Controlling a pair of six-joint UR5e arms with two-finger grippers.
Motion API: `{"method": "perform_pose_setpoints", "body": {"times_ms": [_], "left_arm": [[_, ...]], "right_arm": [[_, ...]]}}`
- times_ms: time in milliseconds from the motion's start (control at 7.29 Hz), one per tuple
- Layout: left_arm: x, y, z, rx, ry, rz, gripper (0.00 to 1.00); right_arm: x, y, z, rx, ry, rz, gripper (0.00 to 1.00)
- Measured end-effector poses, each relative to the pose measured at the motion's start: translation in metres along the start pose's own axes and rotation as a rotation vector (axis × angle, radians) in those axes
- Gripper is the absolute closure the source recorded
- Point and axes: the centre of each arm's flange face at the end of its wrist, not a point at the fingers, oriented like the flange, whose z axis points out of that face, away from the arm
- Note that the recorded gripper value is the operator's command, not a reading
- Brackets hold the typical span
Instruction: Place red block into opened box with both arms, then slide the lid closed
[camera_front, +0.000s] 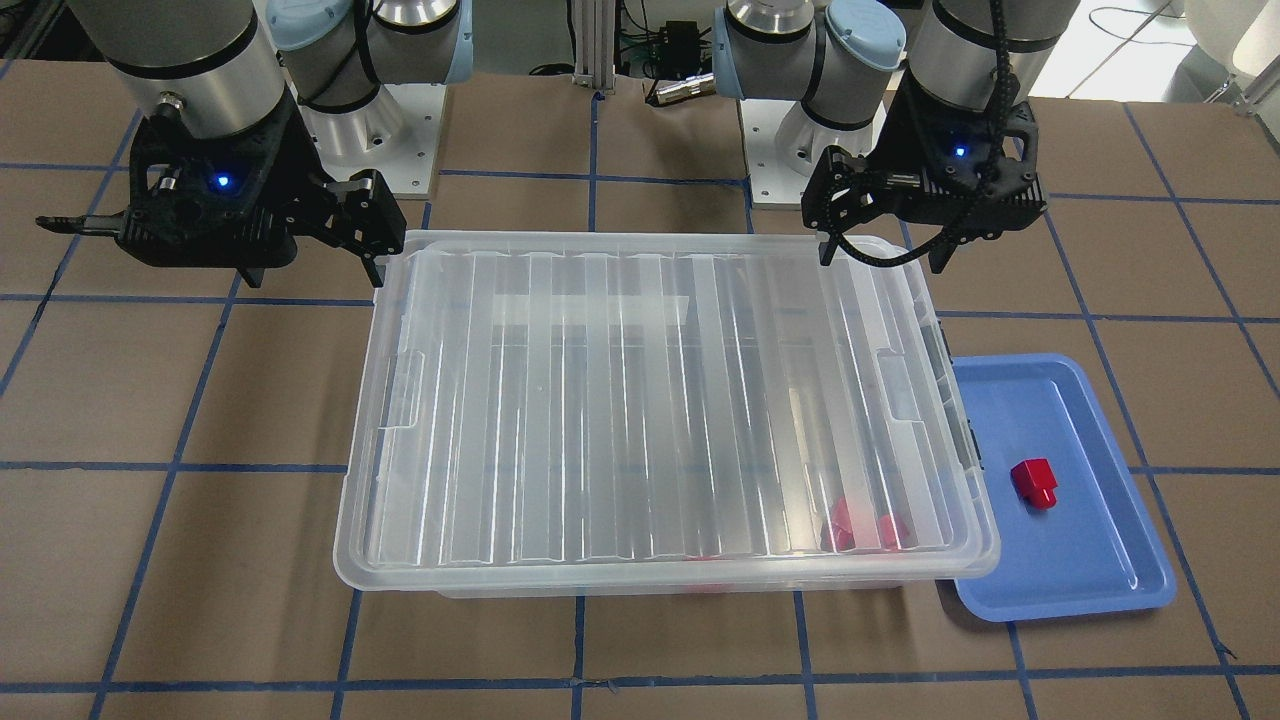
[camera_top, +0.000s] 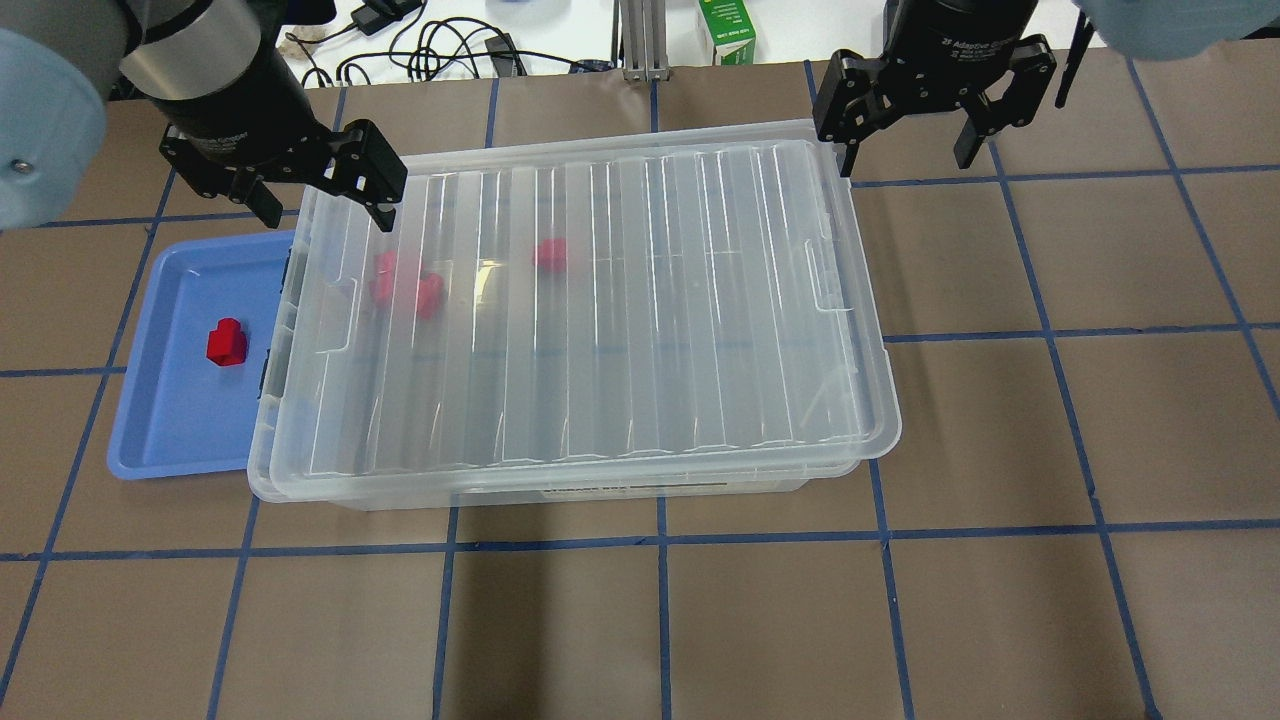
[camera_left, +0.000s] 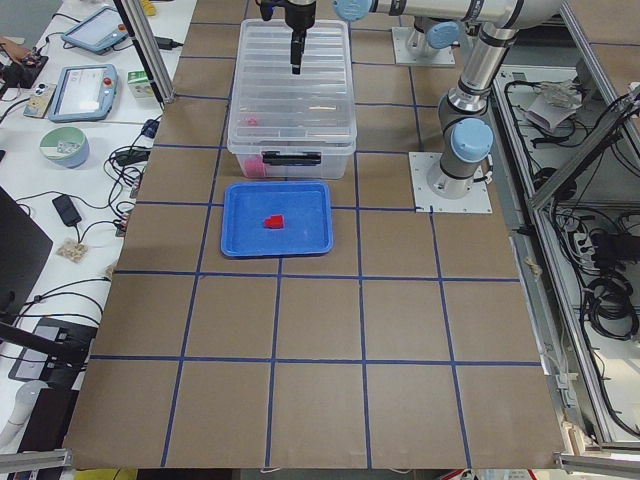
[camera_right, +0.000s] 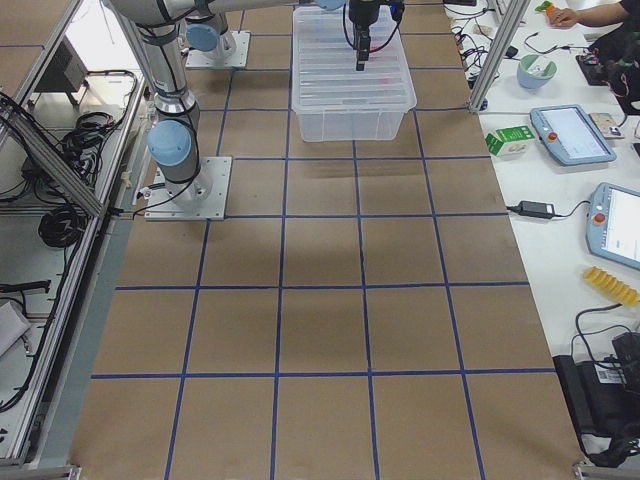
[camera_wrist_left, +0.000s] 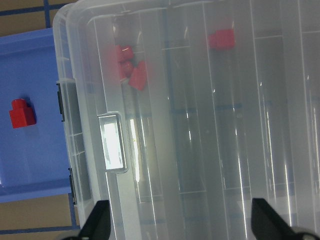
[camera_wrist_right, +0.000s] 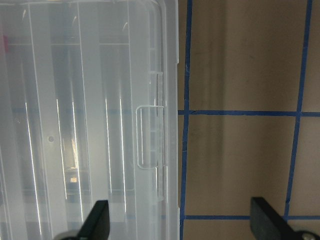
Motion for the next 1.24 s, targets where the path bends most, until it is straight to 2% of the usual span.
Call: {"method": "perform_pose_setpoints", "body": {"times_ms": [824, 1098, 1235], "left_arm": [[0.000, 0.000, -0.001, 0.002, 0.002, -0.001, 0.00], [-0.001, -0.001, 0.000, 0.000, 0.001, -0.001, 0.00], [-0.001, -0.001, 0.000, 0.000, 0.000, -0.001, 0.00]], "right_arm": [[0.004, -0.005, 0.013, -0.019, 0.009, 0.004, 0.00], [0.005, -0.015, 0.055, -0.042, 0.014, 0.010, 0.00], [0.005, -0.026, 0.092, -0.053, 0.016, 0.010, 0.00]]}}
